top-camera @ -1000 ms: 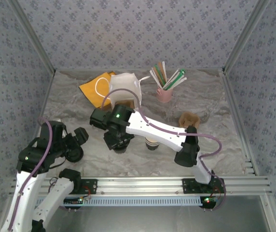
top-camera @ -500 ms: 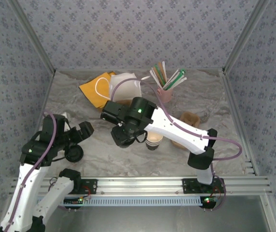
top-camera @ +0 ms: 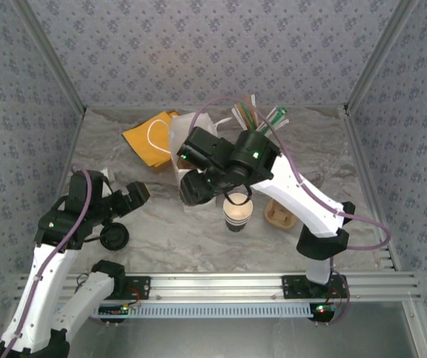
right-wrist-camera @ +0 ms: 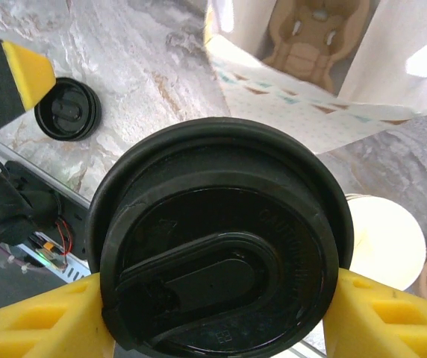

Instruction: Pack the takeout coffee

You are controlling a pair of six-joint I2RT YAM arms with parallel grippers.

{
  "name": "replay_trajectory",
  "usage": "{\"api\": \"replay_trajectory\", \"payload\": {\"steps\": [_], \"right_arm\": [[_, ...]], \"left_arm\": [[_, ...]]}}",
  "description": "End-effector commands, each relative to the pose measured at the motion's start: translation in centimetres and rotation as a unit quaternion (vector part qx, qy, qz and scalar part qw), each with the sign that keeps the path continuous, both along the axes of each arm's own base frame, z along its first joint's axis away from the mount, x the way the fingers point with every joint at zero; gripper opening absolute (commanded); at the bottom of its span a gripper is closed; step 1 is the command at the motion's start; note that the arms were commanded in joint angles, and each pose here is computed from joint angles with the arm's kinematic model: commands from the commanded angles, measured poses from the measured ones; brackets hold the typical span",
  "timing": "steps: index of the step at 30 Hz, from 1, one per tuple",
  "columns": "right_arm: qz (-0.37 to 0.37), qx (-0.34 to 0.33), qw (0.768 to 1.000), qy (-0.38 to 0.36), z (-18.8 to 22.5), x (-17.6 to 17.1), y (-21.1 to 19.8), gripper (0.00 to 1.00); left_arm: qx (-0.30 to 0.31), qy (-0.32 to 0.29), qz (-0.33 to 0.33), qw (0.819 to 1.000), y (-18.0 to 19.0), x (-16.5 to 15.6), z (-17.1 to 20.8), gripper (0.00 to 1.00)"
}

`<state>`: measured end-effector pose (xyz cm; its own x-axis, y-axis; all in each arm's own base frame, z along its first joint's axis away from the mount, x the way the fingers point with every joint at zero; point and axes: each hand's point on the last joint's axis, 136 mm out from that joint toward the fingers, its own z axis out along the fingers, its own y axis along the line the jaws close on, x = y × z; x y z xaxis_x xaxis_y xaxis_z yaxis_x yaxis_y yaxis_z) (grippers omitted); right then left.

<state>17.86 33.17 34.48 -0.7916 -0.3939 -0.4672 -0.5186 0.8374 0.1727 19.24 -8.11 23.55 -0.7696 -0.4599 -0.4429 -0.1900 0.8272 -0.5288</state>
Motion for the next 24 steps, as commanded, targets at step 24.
{"api": "replay_trajectory", "payload": {"steps": [24], "right_arm": [[-0.037, 0.147, 0.988, -0.038, 6.7, 4.7, -3.2, 0.64]], "left_arm": [[-0.003, -0.011, -0.037, 0.999, -2.5, 1.7, 1.0, 1.00]]}}
